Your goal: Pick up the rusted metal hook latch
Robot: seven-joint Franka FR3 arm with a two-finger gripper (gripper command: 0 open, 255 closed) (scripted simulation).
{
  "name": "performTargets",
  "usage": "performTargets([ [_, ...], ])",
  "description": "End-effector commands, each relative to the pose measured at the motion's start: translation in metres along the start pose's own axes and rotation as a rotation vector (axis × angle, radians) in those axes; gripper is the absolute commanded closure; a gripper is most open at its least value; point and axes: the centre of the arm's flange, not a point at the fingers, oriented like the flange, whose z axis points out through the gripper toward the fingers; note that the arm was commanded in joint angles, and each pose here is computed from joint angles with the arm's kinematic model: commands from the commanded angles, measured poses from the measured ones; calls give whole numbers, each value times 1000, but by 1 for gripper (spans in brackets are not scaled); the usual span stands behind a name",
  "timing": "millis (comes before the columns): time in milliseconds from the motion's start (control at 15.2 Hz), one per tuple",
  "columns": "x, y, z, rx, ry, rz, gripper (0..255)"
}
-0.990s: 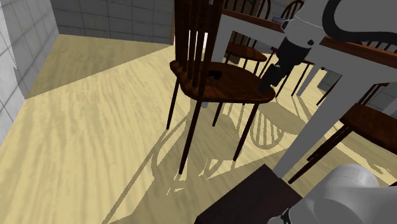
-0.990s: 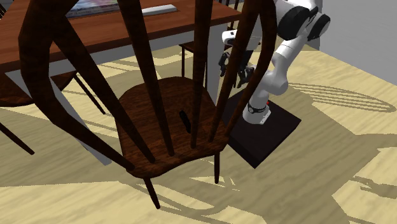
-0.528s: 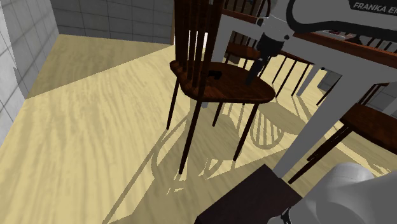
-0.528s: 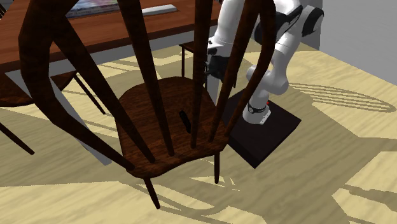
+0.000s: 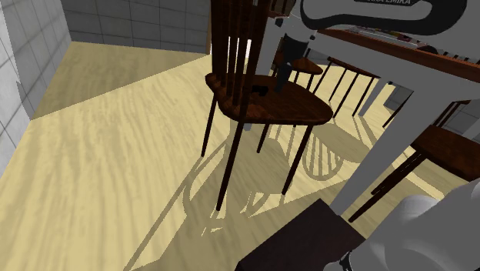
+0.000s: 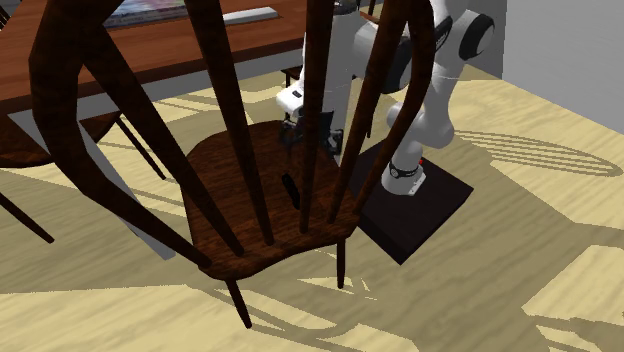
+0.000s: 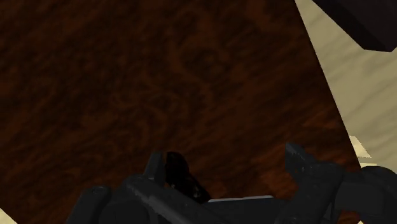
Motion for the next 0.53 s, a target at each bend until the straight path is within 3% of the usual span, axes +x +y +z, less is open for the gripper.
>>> performTargets([
  [0,23,12,9,5,-1,-97,0],
  [264,72,28,23,16,-2,-278,0],
  [462,75,27,34,17,-2,-290,0],
])
